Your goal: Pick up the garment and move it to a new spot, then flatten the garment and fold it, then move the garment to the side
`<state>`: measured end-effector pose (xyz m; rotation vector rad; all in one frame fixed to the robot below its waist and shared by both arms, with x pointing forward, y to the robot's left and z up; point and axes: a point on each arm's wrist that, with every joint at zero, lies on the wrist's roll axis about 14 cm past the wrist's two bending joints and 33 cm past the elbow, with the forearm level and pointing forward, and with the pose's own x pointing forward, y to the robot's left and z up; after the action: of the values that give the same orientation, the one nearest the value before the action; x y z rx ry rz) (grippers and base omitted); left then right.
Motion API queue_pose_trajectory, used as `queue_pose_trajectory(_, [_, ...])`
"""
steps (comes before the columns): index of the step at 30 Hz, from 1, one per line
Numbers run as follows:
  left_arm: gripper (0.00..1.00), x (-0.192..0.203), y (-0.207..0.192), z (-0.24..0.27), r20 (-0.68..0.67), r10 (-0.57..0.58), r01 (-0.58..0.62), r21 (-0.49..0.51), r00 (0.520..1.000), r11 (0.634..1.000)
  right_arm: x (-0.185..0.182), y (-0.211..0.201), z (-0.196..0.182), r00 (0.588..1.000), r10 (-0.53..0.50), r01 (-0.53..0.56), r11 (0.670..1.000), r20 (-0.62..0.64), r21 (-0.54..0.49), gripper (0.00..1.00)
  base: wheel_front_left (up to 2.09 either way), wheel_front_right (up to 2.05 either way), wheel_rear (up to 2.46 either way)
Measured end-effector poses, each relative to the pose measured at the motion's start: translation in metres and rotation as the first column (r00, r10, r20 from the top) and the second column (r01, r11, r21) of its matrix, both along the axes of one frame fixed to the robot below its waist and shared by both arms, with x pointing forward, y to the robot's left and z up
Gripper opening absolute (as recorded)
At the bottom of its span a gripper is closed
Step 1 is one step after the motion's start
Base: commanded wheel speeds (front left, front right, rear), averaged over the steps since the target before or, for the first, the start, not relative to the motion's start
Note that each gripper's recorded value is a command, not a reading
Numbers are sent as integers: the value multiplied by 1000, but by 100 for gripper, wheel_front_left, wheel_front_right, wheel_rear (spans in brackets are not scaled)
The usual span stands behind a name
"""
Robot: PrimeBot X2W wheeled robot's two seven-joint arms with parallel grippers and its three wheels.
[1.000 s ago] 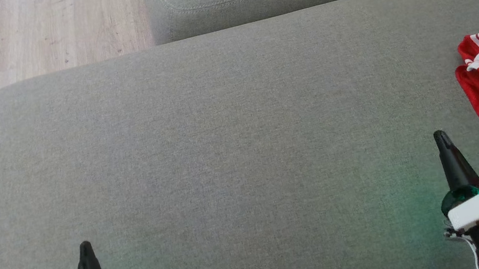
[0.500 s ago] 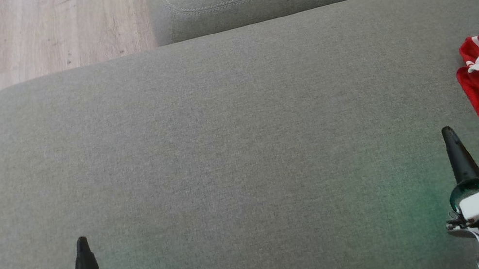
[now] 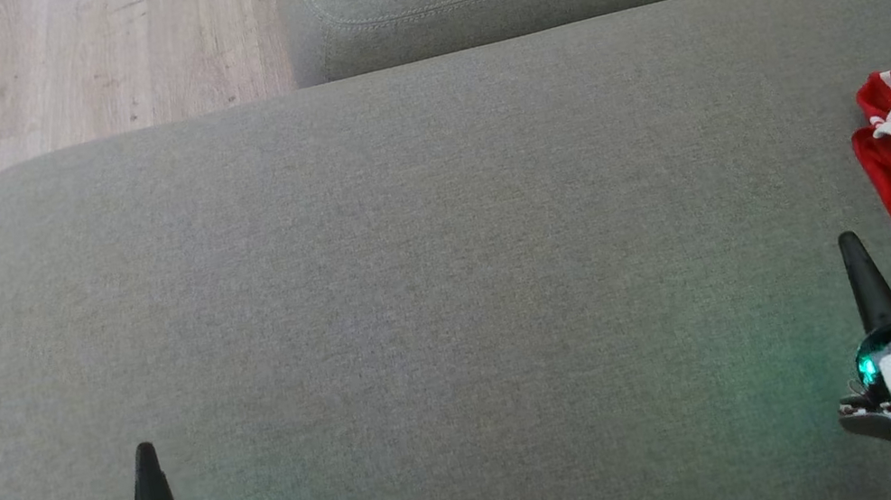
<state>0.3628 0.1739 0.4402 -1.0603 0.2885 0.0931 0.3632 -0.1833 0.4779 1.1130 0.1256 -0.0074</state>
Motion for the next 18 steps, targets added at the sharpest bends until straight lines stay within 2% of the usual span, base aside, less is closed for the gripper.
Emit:
queue_pose_trajectory(10, [0,4,2,8,29,35,-31,-126,999,991,2,-5,-1,999,-32,32,993,-4,114,0,0,0,0])
queue_pose_trajectory(18, [0,7,5,17,58,68,-53,-233,996,971,3,-10,-1,998,-62,62,975,-8,214,0,0,0,0])
